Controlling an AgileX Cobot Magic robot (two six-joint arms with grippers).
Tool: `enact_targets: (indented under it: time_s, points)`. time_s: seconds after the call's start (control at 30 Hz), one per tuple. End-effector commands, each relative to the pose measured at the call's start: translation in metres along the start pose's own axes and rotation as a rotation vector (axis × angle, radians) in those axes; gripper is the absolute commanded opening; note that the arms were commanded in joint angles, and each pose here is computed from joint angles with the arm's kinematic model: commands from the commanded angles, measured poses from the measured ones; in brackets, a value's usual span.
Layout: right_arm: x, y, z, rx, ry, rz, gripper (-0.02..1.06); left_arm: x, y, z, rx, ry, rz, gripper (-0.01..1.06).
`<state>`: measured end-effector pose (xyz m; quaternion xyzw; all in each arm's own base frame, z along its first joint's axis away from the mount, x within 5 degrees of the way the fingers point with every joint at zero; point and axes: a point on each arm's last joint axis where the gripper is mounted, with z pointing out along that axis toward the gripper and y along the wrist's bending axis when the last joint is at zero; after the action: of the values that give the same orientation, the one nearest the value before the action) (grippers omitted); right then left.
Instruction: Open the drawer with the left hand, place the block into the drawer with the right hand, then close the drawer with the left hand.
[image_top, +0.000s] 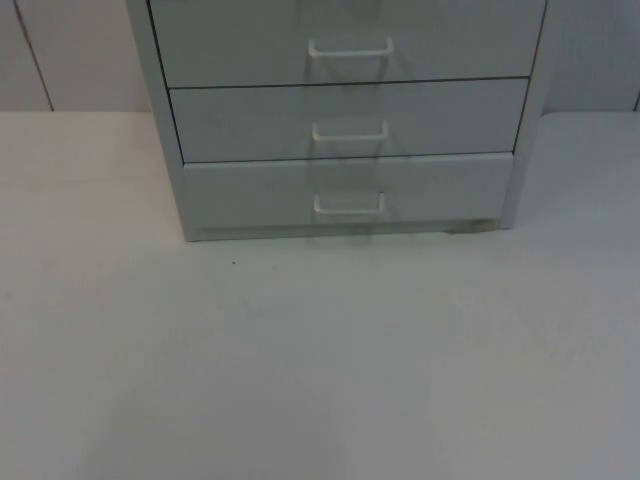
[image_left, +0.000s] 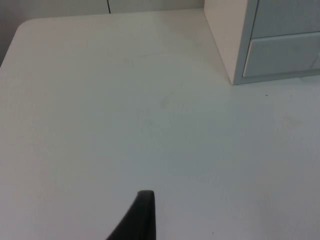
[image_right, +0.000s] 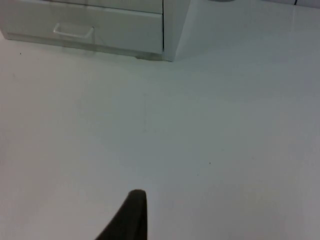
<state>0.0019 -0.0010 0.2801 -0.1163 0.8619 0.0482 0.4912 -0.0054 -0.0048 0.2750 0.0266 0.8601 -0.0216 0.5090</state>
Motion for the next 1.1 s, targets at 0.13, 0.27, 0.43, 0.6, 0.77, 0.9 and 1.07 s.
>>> enact_targets:
  time_s: [0.13, 0.27, 0.43, 0.6, 0.77, 0.9, 1.07]
  points:
    - [0.0046, 0.001, -0.0079, 0.111, -0.06, 0.065, 1.05, 0.0, -0.0002, 0.0005, -0.001, -0.01, -0.004, 1.05]
    - [0.0038, 0.0015, -0.0103, 0.172, -0.058, 0.1, 1.05, 0.0, 0.0002, 0.0005, -0.005, -0.01, -0.002, 1.05]
    - [0.0024, 0.0032, -0.01, 0.177, -0.072, 0.12, 1.05, 0.0, 0.0, 0.0005, -0.003, -0.01, -0.003, 1.05]
    - [0.0024, 0.0037, -0.01, 0.172, -0.073, 0.123, 1.05, 0.0, 0.0, 0.0005, -0.003, -0.01, -0.003, 1.05]
    - [0.0024, 0.0037, -0.01, 0.172, -0.073, 0.123, 1.05, 0.0, 0.0, 0.0005, -0.003, -0.01, -0.003, 1.05]
    - [0.0024, 0.0037, -0.01, 0.172, -0.073, 0.123, 1.05, 0.0, 0.0, 0.0005, -0.003, -0.01, -0.003, 1.05]
    - [0.0022, 0.0037, -0.01, 0.172, -0.074, 0.123, 1.05, 0.0, 0.0, 0.0005, -0.003, -0.01, -0.003, 1.05]
